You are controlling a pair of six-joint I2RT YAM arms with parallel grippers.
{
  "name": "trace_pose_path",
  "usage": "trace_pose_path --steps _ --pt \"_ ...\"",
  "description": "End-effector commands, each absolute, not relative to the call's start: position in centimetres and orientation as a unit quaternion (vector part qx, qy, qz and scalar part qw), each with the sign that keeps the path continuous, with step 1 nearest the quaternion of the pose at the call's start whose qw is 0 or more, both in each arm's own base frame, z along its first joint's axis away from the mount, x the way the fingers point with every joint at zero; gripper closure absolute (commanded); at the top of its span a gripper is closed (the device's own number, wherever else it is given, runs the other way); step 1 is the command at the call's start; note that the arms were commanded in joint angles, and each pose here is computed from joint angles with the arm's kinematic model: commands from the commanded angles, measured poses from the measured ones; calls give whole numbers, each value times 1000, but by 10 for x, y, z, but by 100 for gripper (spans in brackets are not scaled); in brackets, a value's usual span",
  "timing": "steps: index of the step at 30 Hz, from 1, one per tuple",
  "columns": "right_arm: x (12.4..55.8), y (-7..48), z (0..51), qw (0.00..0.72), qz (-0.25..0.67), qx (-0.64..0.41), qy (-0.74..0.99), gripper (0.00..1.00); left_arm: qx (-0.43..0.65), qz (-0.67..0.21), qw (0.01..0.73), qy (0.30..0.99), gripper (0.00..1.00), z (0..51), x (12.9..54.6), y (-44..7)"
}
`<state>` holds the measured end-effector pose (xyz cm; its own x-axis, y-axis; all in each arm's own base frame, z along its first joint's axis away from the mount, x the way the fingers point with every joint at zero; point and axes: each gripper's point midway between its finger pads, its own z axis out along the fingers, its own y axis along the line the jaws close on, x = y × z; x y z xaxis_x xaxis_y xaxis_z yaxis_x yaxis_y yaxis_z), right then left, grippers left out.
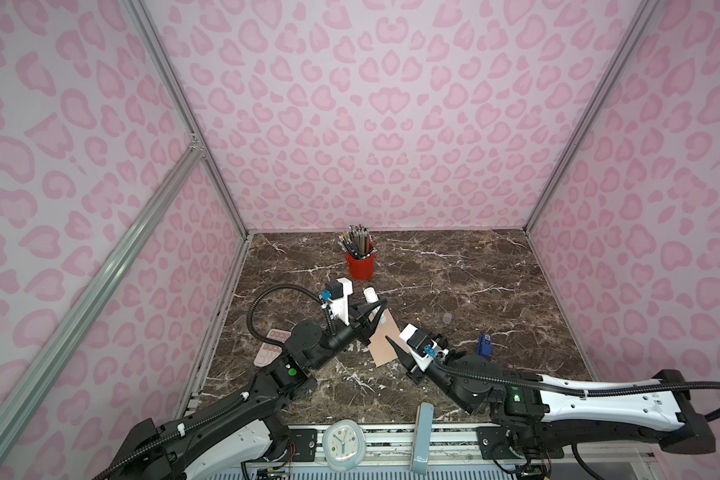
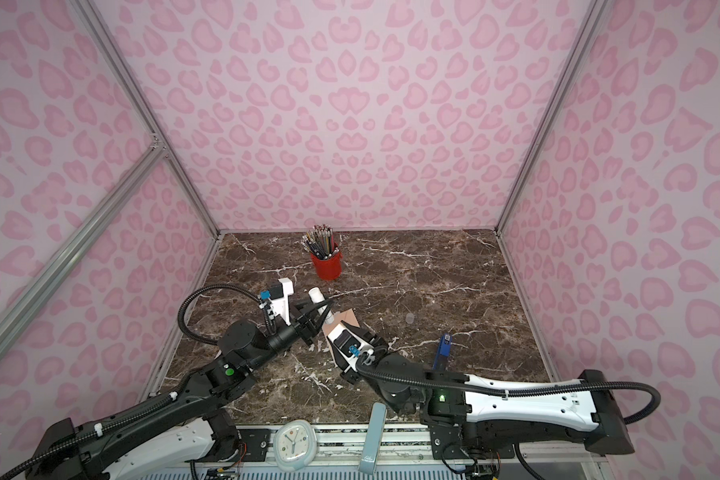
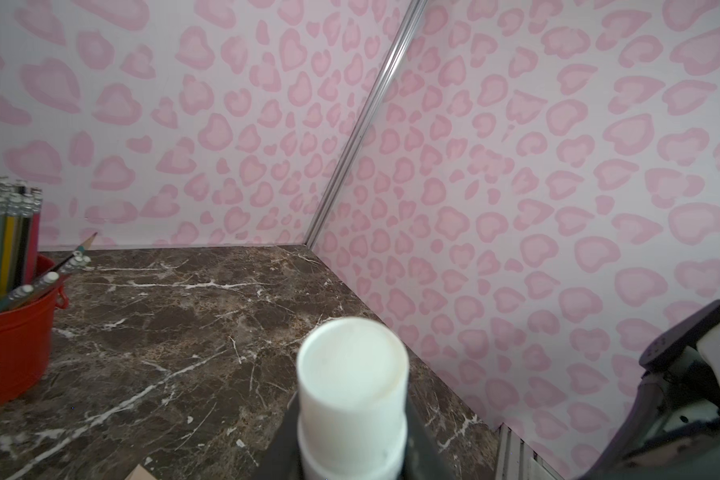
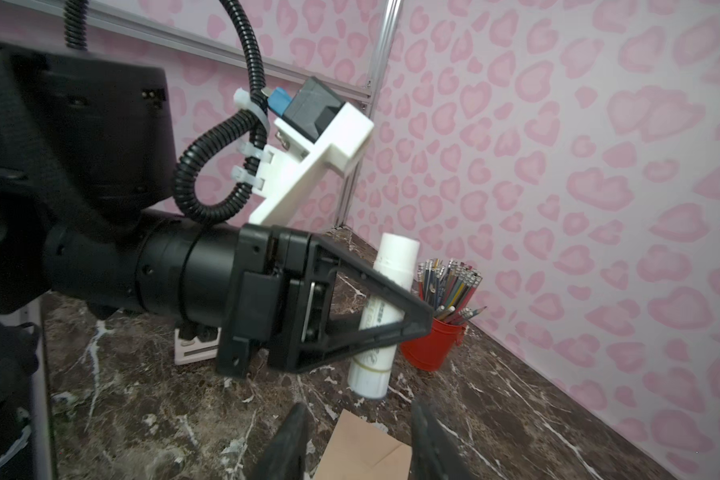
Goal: Place the letter into the envelope and seal it
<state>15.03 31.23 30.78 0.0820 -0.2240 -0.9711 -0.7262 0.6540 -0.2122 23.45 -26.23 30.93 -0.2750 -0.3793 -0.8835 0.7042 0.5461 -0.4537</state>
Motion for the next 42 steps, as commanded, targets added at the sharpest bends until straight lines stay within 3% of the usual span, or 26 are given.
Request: trace_pose_path --steps 1,8,17,28,42 --pt "127 319 282 566 302 -422 641 55 129 -453 602 645 96 319 235 -259" --pt "144 296 276 523 417 -383 638 54 198 -519 572 603 96 340 210 -275" --pt "140 308 298 500 490 -395 595 55 292 -591 503 559 96 348 178 -305" --pt "145 308 309 514 490 -393 584 57 306 -612 489 542 96 350 169 -309" --pt "158 304 311 513 496 -374 592 53 319 -626 473 531 96 349 163 -313"
